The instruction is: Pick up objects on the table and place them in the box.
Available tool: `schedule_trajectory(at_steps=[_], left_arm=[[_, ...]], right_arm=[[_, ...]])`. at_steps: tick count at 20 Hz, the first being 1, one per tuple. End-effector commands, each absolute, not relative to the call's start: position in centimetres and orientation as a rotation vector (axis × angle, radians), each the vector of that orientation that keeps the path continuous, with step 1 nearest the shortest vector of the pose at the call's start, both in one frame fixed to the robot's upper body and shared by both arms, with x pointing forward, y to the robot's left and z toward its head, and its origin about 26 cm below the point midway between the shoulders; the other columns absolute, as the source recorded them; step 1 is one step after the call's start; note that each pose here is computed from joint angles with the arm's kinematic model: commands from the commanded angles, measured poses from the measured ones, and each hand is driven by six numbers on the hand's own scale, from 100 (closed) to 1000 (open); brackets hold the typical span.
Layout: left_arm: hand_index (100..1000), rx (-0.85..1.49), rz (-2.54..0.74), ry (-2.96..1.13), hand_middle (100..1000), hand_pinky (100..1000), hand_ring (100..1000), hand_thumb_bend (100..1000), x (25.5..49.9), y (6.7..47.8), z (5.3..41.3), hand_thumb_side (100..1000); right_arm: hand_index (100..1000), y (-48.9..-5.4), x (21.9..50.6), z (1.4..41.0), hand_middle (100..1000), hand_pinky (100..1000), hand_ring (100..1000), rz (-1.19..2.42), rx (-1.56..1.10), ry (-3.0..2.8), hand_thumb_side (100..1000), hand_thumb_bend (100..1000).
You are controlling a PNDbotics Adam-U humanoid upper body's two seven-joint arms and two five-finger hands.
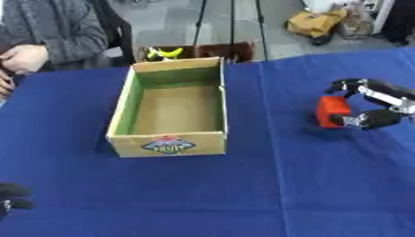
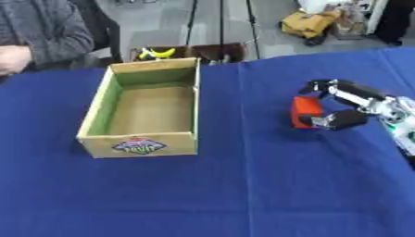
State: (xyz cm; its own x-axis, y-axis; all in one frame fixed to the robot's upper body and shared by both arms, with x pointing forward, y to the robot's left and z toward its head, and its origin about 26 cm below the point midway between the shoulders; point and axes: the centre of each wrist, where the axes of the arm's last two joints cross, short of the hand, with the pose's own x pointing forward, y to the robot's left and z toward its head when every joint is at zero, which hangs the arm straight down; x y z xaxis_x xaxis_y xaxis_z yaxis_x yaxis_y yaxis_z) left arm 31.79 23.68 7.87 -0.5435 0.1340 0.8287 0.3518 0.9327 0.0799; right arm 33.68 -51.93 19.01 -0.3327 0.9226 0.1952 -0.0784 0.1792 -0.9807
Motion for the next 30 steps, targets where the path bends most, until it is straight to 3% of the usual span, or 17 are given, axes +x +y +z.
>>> schedule_trajectory(at_steps=[1, 7, 12, 15, 19, 20, 24, 25, 26, 30], left_arm=[[701, -0.350, -0.308, -2.172, 604, 584, 665, 204, 31.9, 23.7, 8.7, 1000], [701, -0.353, -0.310, -2.173, 605, 585, 665, 205, 31.9, 23.7, 8.7, 1000], [702, -0.354, -0.308, -2.174, 605, 585, 666, 206, 31.9, 23.6, 8.8, 1000], [702, -0.354, -0.308, -2.175, 606, 586, 666, 206, 31.9, 23.6, 8.8, 1000], [702, -0.350, -0.305, -2.181, 606, 586, 666, 207, 32.0, 23.7, 8.9, 1000], [702, -0.349, -0.305, -2.181, 606, 587, 666, 208, 32.0, 23.7, 9.0, 1000], [702, -0.341, -0.305, -2.183, 606, 587, 666, 210, 32.1, 23.8, 9.0, 1000], [702, -0.339, -0.305, -2.184, 606, 587, 666, 210, 32.1, 23.8, 9.1, 1000], [702, -0.339, -0.305, -2.184, 606, 587, 666, 210, 32.1, 23.8, 9.1, 1000], [702, -0.332, -0.305, -2.183, 606, 587, 667, 211, 32.2, 23.9, 9.1, 1000]], right_arm=[[914, -53.0, 33.2, 21.1, 786, 769, 1000, 1.342, -0.917, -1.485, 687, 347], [911, -53.0, 33.1, 20.7, 743, 759, 1000, 1.350, -0.913, -1.464, 601, 272], [889, -53.0, 33.1, 20.4, 633, 734, 997, 1.357, -0.904, -1.454, 485, 213], [858, -52.9, 33.1, 20.4, 537, 706, 962, 1.355, -0.904, -1.462, 395, 141], [814, -52.5, 33.2, 20.6, 487, 696, 940, 1.359, -0.908, -1.493, 327, 100], [764, -52.3, 33.3, 20.7, 477, 695, 935, 1.363, -0.908, -1.505, 287, 100], [704, -51.2, 33.6, 21.2, 459, 690, 923, 1.381, -0.911, -1.554, 251, 100], [695, -51.0, 33.7, 21.4, 457, 688, 920, 1.384, -0.911, -1.565, 343, 100], [688, -50.7, 33.7, 21.5, 453, 687, 917, 1.387, -0.910, -1.579, 242, 100], [632, -49.7, 34.0, 22.2, 444, 682, 905, 1.404, -0.905, -1.629, 247, 100]])
